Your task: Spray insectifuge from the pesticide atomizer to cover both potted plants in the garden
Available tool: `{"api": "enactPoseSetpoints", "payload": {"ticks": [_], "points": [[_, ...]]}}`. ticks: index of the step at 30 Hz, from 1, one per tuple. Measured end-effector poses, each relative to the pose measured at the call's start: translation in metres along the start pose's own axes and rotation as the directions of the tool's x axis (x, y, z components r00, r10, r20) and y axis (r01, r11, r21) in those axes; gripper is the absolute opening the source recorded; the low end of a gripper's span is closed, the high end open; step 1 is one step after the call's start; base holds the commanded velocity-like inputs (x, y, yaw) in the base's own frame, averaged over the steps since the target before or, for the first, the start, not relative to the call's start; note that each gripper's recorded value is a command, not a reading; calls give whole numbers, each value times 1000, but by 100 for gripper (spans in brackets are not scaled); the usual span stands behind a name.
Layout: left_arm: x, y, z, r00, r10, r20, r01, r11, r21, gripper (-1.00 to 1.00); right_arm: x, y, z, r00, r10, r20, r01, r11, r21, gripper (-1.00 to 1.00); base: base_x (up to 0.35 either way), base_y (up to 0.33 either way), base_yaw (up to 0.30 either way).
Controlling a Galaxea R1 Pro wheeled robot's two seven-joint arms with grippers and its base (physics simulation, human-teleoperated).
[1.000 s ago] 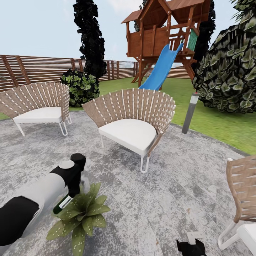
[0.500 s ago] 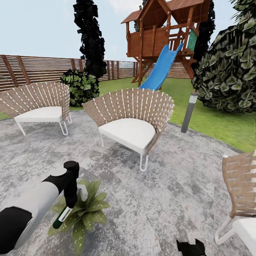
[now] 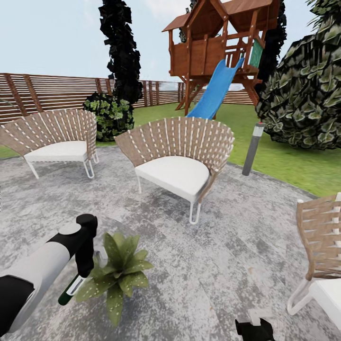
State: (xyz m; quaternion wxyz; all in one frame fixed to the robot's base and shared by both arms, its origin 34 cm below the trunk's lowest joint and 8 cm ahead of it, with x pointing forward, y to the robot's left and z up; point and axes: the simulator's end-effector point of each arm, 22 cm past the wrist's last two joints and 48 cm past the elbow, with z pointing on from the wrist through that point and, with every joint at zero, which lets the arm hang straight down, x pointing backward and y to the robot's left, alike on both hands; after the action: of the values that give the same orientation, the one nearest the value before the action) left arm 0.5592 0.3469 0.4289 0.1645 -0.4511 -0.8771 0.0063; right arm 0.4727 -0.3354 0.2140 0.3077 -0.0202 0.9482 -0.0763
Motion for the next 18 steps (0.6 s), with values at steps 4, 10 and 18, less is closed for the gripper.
{"api": "enactPoseSetpoints", "payload": {"ticks": [4,10,18], "points": [[0,1,0,1000,1,-1,-1,1000,-3,-100,0,0,0,1000,0,0,0,1000,0,100,6,23,0],[20,12,0,999,-32,-14,32,999,-12,-100,-1,0,0,1000,1,2,-1,1000,0,100,0,2,29],[17,9,2,999,-45,7,45,999,7,-100,-2,1,0,1000,4,4,-4,1000,0,100,-122,-57,228]]}}
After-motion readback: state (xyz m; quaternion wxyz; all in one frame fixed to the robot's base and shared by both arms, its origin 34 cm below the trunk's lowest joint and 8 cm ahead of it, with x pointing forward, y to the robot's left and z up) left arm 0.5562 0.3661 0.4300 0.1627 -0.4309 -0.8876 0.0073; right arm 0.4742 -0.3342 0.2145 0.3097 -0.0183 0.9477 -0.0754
